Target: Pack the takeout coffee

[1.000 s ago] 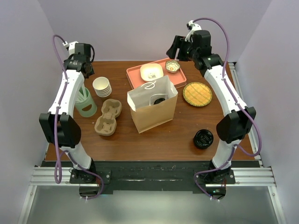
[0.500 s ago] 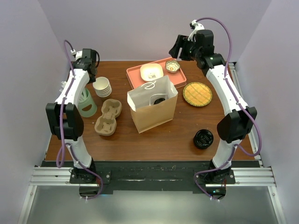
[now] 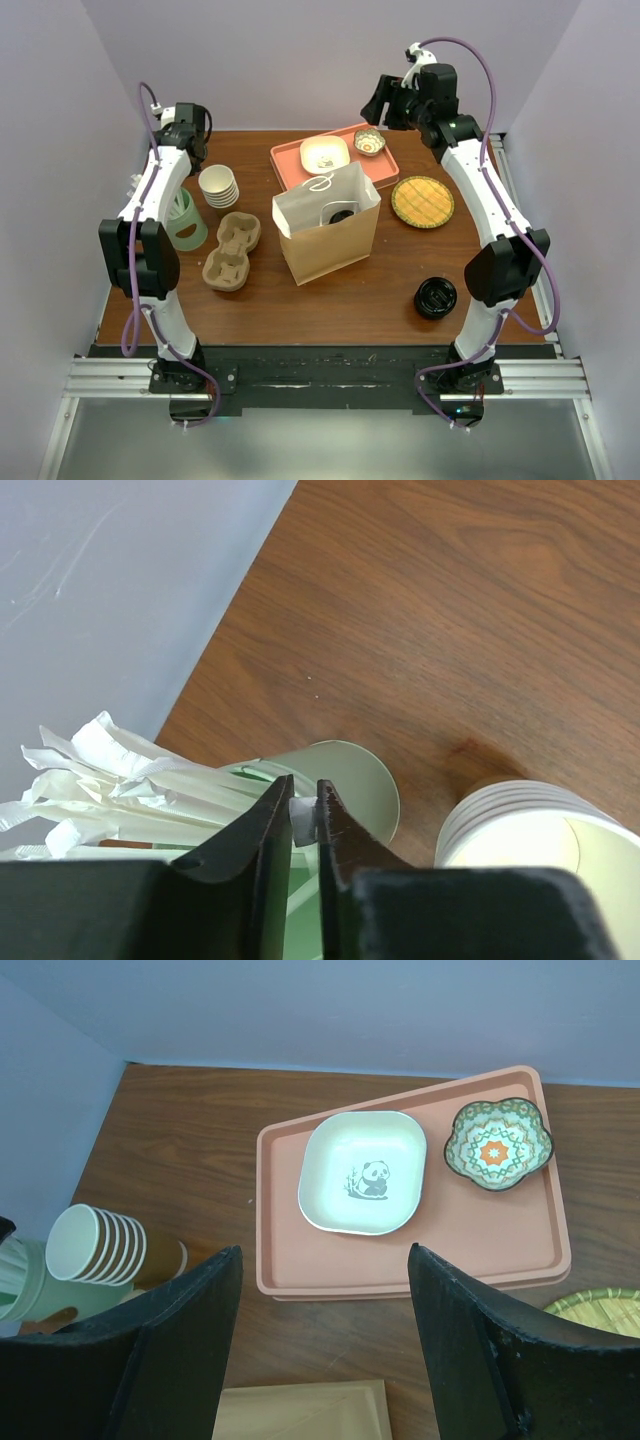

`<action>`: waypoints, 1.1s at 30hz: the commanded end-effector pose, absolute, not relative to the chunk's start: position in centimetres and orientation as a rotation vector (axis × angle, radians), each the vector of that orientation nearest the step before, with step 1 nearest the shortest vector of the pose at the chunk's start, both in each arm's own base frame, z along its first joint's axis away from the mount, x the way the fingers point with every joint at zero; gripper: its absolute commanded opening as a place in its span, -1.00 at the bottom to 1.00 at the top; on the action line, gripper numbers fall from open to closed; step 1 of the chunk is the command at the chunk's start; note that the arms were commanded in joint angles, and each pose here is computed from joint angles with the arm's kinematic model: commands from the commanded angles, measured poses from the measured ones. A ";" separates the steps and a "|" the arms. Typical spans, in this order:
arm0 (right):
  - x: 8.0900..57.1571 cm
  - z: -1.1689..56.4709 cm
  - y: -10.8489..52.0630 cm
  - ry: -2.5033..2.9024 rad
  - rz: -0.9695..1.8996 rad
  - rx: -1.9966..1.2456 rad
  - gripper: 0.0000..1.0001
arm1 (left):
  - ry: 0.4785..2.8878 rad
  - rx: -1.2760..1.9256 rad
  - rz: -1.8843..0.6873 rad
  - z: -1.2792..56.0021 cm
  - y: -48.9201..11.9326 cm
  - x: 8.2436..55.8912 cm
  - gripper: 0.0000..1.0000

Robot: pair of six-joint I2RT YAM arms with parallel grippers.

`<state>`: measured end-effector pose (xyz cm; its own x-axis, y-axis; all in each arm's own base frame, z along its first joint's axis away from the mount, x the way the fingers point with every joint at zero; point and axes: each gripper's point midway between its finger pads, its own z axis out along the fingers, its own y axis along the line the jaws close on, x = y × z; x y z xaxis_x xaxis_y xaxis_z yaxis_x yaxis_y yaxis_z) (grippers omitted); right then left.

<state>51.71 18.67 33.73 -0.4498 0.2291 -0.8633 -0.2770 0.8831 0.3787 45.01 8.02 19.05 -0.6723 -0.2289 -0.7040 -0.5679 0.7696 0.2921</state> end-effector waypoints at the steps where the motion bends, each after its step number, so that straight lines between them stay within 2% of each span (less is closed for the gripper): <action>1: 51.6 36.8 18.4 1.874 0.589 -0.040 0.42 | 2.196 -0.611 0.698 22.5 9.3 45.1 -0.70; 8: 51.5 36.7 18.3 1.880 0.594 -0.025 0.42 | 2.090 -0.600 0.697 28.8 9.9 43.2 -0.88; 10: 51.2 36.9 18.1 1.882 0.597 -0.022 0.43 | 2.075 -0.608 0.688 29.9 9.9 42.3 -0.89; 15: 50.3 37.5 17.5 1.877 0.585 0.006 0.43 | 1.946 -0.583 0.574 36.8 9.2 40.4 -0.90; 18: 49.9 37.7 17.1 1.879 0.580 0.036 0.46 | 1.860 -0.503 0.384 41.5 6.7 40.4 -0.89; 22: 49.3 38.3 16.5 1.874 0.561 0.072 0.47 | 1.801 -0.205 -0.052 46.2 -1.3 41.0 -0.81; 25: 48.8 39.1 15.8 1.870 0.534 0.094 0.47 | 1.750 -0.072 -0.268 48.9 -6.1 39.8 -0.82; 28: 48.2 40.6 15.1 1.840 0.512 0.108 0.48 | 1.686 0.049 -0.470 51.1 -10.8 38.1 -0.84; 33: 46.9 42.5 14.1 1.803 0.472 0.105 0.49 | 1.669 0.152 -0.686 51.0 -15.4 35.9 -0.85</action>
